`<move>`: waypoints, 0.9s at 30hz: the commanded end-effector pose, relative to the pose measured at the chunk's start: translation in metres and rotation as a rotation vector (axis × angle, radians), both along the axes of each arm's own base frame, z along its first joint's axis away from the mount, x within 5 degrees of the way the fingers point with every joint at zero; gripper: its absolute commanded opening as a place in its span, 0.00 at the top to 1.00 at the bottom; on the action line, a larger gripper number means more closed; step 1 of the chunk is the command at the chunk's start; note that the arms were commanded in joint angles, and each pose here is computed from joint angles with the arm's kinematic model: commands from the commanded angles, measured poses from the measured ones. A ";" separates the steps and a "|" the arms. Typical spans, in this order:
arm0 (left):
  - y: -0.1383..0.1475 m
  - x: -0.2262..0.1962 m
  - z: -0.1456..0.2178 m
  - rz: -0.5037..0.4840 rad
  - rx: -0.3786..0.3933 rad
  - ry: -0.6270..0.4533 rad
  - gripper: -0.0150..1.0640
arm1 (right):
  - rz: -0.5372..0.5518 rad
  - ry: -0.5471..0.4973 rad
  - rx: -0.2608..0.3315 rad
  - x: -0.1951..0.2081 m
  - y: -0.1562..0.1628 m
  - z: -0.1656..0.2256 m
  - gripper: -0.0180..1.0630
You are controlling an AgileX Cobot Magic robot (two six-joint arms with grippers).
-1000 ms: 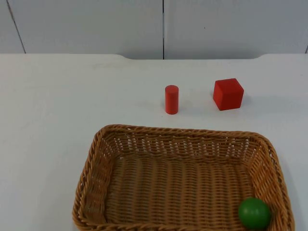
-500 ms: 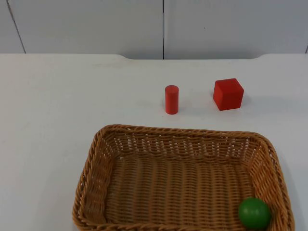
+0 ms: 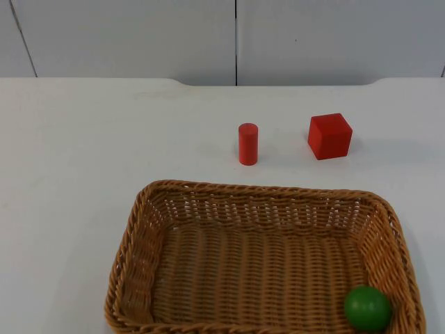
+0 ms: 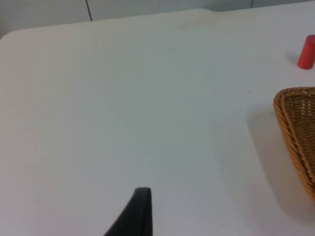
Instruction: Pick up the basket with the left hand and place the object to the left of the red cylinder into the basket with the right hand.
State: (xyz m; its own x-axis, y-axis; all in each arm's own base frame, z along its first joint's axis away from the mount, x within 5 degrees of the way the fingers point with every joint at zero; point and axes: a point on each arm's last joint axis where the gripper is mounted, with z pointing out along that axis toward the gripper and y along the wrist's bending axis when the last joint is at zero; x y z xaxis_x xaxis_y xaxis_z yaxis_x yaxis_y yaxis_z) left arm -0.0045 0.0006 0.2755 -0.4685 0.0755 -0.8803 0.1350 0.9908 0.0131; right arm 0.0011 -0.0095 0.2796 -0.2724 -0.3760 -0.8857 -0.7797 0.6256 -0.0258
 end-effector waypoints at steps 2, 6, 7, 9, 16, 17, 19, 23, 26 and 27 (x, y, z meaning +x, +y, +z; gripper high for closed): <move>-0.001 0.000 -0.001 -0.003 -0.022 0.003 0.01 | 0.009 -0.006 0.004 0.000 0.000 0.000 0.01; -0.001 0.000 -0.001 -0.003 -0.022 0.003 0.01 | 0.001 -0.002 0.007 0.000 0.000 0.000 0.01; -0.001 0.000 -0.001 -0.003 -0.022 0.003 0.01 | 0.001 -0.002 0.007 0.000 0.000 0.000 0.01; -0.001 0.000 -0.001 -0.003 -0.022 0.003 0.01 | 0.006 0.003 0.011 -0.001 0.000 0.000 0.01; -0.001 0.000 -0.001 -0.003 -0.022 0.003 0.01 | 0.006 0.009 0.015 -0.001 0.000 0.000 0.01; -0.001 0.000 -0.001 -0.003 -0.022 0.003 0.01 | 0.006 0.009 0.015 -0.001 0.000 0.000 0.01; -0.001 0.000 -0.001 -0.003 -0.022 0.003 0.01 | 0.004 0.009 0.015 -0.001 0.000 0.000 0.01; -0.001 0.000 -0.001 -0.003 -0.022 0.003 0.01 | -0.037 0.009 0.016 -0.001 0.000 0.000 0.01; -0.001 0.000 -0.001 -0.003 -0.022 0.003 0.01 | -0.098 0.008 0.018 -0.002 0.000 0.001 0.01; -0.001 0.000 -0.001 -0.003 -0.022 0.003 0.01 | -0.129 0.007 0.018 -0.002 0.000 0.001 0.01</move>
